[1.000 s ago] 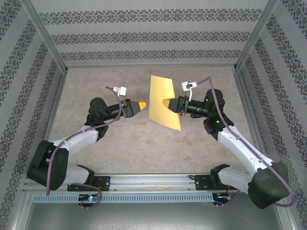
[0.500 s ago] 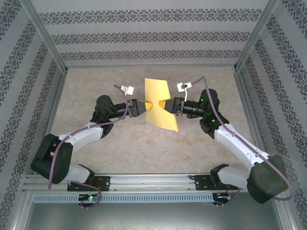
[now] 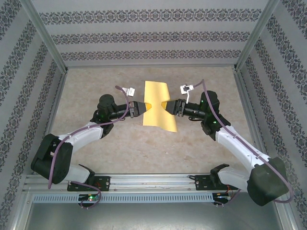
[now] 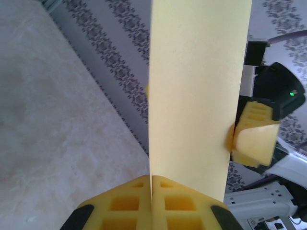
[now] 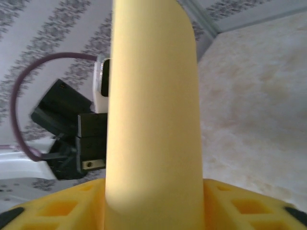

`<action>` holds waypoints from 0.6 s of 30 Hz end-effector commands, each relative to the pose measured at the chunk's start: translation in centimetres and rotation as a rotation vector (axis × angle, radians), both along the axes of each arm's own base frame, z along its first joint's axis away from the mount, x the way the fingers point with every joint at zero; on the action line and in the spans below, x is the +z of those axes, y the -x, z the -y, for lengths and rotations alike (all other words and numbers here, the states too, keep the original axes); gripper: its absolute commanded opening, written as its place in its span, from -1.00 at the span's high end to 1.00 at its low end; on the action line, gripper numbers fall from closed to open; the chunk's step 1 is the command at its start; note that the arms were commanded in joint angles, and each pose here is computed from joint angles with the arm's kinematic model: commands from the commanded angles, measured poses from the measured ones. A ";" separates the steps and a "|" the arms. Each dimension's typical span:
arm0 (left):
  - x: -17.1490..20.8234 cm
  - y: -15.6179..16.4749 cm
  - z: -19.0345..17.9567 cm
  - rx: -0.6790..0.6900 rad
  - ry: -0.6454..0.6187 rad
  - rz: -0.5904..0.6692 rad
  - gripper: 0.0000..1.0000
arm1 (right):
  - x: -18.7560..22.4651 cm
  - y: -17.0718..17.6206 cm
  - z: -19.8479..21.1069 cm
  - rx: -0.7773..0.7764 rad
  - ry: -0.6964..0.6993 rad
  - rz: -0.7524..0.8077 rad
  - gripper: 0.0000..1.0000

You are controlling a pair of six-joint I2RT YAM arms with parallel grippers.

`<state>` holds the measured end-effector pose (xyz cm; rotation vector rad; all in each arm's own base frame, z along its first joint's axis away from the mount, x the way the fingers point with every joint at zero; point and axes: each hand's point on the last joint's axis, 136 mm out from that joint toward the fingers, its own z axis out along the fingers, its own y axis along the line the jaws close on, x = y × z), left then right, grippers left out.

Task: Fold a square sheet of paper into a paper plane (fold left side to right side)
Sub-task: Place a square sheet of paper at the center of the table.

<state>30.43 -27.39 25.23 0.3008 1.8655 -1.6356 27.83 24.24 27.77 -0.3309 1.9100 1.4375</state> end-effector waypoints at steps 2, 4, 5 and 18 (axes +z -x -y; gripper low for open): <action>-3.2 -0.3 0.0 0.023 -0.096 -0.104 1.00 | -3.6 -0.9 2.1 -0.131 0.145 -0.038 -0.20; -5.0 -0.3 -0.2 0.035 -0.144 -0.155 1.00 | -5.0 -1.2 2.8 -0.165 0.182 -0.071 -0.26; -6.1 -0.2 -0.4 0.041 -0.172 -0.188 1.00 | -5.9 -1.3 3.1 -0.189 0.203 -0.098 -0.30; -19.1 0.9 -4.0 0.155 -0.535 -0.518 1.00 | -14.6 -1.5 4.6 -0.259 0.356 -0.337 -0.12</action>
